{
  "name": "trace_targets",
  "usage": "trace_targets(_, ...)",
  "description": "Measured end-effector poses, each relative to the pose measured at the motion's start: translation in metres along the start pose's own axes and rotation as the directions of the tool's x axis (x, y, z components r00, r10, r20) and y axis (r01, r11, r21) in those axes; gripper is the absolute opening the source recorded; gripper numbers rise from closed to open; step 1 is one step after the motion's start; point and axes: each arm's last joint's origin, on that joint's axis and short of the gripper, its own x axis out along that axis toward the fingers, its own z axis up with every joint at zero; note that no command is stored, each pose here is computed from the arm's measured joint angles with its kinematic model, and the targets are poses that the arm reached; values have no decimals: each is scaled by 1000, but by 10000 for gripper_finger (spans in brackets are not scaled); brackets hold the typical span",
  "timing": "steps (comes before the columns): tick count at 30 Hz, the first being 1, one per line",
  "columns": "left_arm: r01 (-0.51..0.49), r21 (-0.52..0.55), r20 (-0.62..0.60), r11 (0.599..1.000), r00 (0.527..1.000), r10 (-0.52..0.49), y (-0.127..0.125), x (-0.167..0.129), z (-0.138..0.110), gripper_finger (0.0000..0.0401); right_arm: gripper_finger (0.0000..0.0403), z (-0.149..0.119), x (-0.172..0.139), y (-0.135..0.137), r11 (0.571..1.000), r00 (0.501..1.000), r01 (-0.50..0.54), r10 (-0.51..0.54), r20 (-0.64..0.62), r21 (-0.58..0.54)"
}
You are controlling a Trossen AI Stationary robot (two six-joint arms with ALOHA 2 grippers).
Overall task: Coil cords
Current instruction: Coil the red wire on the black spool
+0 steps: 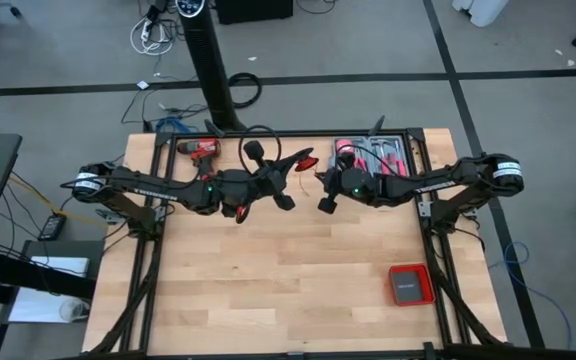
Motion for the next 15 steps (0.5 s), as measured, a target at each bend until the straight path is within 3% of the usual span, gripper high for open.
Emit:
trace_targets(8, 7, 11, -11, 1000, 1000, -7, -1, 0, -1, 0, 3, 15, -19, -24, 989, 989, 140, -138, 54, -35)
trace_targets(15, 61, 87, -80, 994, 995, -54, -6, -1, -10, 0, 1, 40, -61, -53, 970, 951, 241, -238, 198, 8)
